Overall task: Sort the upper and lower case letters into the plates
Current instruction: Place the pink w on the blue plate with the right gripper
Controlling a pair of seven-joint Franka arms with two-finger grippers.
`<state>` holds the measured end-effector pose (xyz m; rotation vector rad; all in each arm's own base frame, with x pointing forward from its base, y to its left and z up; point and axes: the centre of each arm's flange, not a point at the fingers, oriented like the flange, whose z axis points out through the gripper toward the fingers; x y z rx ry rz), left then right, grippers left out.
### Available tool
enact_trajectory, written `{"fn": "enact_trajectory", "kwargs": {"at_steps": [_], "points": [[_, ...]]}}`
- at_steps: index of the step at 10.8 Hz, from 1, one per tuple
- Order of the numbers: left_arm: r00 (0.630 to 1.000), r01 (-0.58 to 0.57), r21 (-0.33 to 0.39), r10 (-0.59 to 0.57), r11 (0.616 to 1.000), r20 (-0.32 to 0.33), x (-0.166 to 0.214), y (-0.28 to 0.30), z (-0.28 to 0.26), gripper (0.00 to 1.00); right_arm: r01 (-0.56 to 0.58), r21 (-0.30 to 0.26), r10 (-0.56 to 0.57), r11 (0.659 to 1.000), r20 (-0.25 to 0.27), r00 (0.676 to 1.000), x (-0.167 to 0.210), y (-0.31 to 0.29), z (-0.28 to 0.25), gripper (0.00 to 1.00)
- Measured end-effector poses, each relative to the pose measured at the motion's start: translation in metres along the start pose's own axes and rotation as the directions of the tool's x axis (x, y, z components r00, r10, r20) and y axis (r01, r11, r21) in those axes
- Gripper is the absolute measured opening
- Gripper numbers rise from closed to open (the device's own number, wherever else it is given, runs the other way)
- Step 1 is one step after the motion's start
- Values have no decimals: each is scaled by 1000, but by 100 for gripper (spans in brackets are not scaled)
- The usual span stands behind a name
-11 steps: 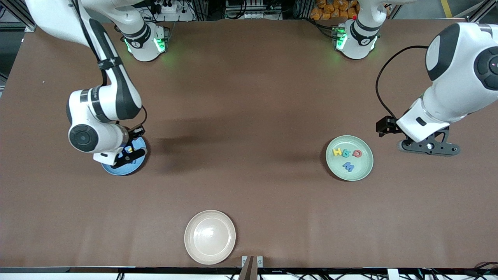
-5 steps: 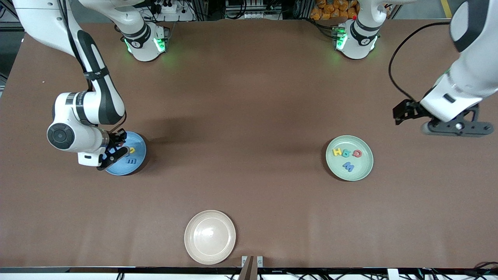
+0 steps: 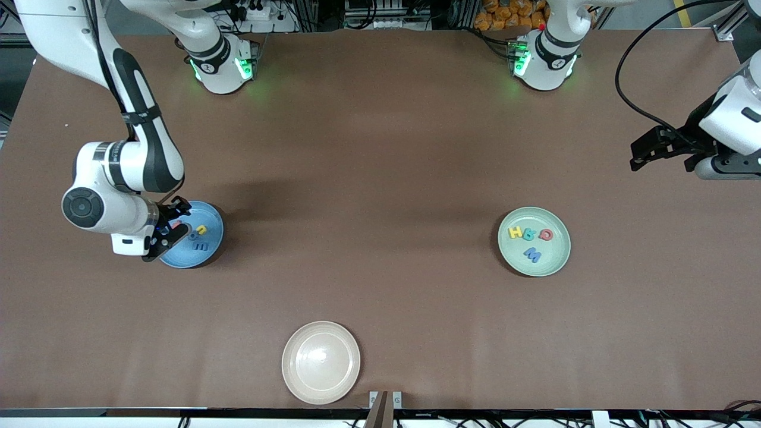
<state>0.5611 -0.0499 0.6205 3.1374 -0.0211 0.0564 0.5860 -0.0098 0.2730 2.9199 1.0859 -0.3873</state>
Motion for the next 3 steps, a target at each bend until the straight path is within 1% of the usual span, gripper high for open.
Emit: {"fn": "enact_trajectory", "kwargs": {"at_steps": [1, 2, 3], "points": [[1000, 0, -1, 0, 1000, -1, 0, 0, -1, 100, -2, -6, 2, 1000, -12, 1000, -1, 1, -24, 99], [1000, 0, -2, 0, 1000, -1, 0, 0, -1, 100, -5, -19, 4, 1000, -33, 999, -3, 2, -52, 100], [1000, 0, -4, 0, 1000, -1, 0, 1, -1, 100, -8, -47, 5, 999, -72, 997, -4, 4, -82, 100]]}}
